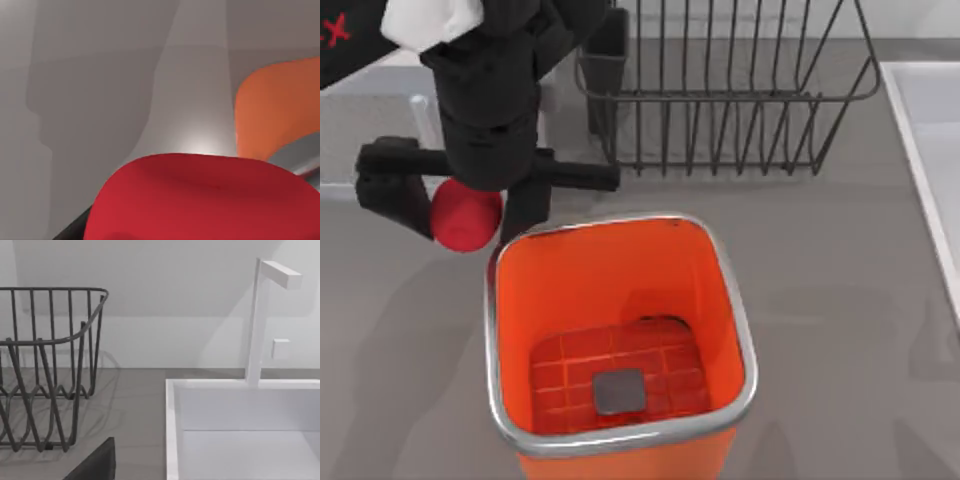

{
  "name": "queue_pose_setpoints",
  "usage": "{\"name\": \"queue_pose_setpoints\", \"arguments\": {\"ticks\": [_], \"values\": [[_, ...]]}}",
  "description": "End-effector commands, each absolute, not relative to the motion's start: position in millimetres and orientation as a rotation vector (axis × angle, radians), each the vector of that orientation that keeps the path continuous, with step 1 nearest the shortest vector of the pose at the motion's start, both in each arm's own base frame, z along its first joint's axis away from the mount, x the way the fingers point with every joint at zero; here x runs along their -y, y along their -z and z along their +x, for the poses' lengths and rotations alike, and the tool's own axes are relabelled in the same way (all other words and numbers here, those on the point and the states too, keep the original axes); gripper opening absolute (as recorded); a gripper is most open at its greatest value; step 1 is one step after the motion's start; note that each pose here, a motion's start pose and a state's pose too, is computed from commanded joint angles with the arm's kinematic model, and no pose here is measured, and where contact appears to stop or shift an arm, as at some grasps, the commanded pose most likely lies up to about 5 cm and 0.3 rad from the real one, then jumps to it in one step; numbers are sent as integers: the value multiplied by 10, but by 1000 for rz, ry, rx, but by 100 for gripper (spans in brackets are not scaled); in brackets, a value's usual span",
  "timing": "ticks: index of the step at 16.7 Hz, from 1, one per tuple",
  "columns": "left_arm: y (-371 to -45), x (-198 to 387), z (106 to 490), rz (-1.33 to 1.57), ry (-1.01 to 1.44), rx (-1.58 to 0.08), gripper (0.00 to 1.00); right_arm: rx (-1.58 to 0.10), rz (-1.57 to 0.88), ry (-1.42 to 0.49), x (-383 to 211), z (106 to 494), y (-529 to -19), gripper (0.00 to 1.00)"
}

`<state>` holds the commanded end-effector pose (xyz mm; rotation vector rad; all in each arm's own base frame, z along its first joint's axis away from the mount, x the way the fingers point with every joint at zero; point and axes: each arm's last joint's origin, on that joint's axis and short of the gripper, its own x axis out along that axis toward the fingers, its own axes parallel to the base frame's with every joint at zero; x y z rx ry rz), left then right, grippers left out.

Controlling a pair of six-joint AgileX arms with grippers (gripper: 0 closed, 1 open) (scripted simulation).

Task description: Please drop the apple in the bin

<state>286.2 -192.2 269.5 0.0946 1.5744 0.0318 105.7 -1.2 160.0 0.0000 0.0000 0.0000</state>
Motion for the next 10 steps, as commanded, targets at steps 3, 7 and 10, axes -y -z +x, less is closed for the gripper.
{"name": "queue_pose_setpoints", "arguments": {"ticks": [3,7,10], "values": [[-2713,2439,2503,102,-41,-1561,0,0,0,0,12,1057,-1600,100],[-2735,2701,2253,96,-42,-1550,0,0,0,0,12,1057,-1600,100],[-2736,2704,2250,96,-42,-1550,0,0,0,0,12,1057,-1600,100]]}}
